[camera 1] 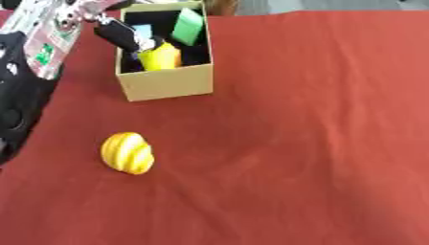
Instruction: Pick up objects on the table and place them in the box.
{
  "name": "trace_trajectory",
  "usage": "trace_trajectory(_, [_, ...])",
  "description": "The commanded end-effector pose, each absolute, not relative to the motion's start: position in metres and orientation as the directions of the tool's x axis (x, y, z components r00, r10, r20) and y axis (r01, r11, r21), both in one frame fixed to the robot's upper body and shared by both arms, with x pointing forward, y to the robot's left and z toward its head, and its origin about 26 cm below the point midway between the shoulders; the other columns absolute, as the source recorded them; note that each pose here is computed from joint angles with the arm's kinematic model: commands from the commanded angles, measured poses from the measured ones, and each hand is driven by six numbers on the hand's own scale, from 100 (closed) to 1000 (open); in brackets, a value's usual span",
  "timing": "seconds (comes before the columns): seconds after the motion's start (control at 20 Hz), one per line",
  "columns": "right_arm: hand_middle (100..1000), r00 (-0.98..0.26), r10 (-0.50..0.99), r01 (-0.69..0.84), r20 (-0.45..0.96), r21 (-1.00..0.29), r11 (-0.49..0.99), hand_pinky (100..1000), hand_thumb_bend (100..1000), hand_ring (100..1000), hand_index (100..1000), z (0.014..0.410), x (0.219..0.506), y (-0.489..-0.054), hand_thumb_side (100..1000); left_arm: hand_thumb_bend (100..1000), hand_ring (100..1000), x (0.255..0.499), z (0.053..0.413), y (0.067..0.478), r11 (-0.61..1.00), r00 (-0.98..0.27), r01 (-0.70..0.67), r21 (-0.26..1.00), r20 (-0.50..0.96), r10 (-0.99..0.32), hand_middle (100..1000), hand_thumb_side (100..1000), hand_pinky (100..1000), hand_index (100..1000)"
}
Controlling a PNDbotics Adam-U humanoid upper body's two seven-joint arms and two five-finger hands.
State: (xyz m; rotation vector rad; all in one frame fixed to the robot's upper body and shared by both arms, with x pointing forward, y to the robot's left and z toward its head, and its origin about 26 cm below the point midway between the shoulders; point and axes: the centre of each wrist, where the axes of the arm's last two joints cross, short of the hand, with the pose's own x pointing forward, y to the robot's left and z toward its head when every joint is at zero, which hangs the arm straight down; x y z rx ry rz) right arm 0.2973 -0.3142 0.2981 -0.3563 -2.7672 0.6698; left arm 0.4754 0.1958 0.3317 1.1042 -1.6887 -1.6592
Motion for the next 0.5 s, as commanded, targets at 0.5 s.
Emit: trace_trajectory(0.5, [674,-0.93,0.32,0.198,0.181,-0.486,0.852,920,100,958,817,0.303,0.292,-0.319,808,417,804,0.444,0.372,0.211,0.029,-0.576,-0.427,0.904,-0.247,-0.779,780,332,825,866])
